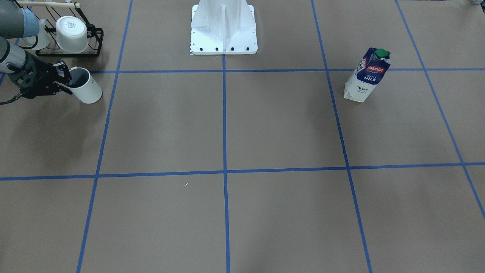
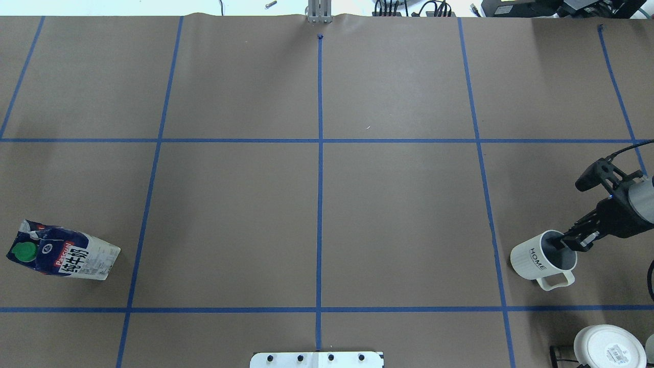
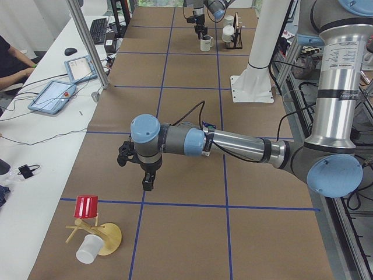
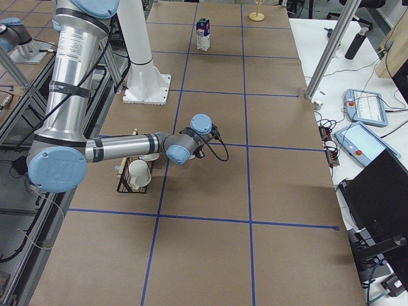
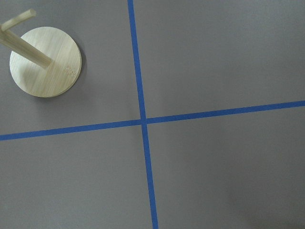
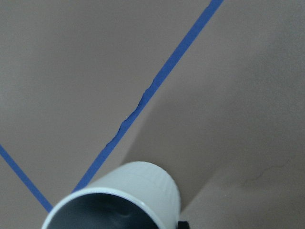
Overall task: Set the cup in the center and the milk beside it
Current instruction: 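Lift the white mug with the right gripper and carry it toward the table center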
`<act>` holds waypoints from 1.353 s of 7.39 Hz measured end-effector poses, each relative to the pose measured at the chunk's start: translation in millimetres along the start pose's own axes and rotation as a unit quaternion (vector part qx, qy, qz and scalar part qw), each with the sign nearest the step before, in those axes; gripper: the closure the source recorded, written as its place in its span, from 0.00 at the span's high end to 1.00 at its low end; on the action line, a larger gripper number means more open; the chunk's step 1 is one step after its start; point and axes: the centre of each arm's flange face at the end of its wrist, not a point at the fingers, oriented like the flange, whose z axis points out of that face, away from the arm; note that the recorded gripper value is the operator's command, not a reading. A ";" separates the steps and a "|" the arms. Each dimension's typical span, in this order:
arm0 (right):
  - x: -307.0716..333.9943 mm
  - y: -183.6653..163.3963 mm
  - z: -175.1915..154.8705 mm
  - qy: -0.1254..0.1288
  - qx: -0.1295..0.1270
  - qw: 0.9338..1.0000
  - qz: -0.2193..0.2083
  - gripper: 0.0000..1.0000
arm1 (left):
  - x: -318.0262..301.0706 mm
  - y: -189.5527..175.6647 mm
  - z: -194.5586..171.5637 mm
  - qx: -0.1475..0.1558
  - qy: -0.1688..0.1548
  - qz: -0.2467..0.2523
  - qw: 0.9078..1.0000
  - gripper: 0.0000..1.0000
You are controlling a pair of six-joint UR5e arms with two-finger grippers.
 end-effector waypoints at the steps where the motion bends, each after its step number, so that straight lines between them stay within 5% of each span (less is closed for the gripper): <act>1: 3.5 -3.1 -12.2 -0.010 0.008 1.000 0.007 0.00 | 0.7 0.1 -0.7 0.001 0.000 0.000 1.000 0.98; 3: 11.5 -37.4 -40.4 -0.016 0.031 0.999 0.031 0.00 | 1.5 -0.5 -1.4 0.002 0.000 0.001 1.000 0.98; 4: 10.0 -82.8 -56.5 -0.006 0.038 0.998 0.058 0.00 | 2.0 -1.5 -1.9 0.002 0.000 0.002 1.000 0.98; 7: -46.2 -282.8 -96.8 0.063 0.019 0.988 0.142 0.00 | 2.2 -3.6 -2.2 0.003 0.000 0.002 1.000 0.98; 10: -127.5 -427.3 -67.3 0.108 0.009 0.970 0.217 0.00 | 1.3 -4.1 -1.4 0.001 0.000 0.001 1.000 0.98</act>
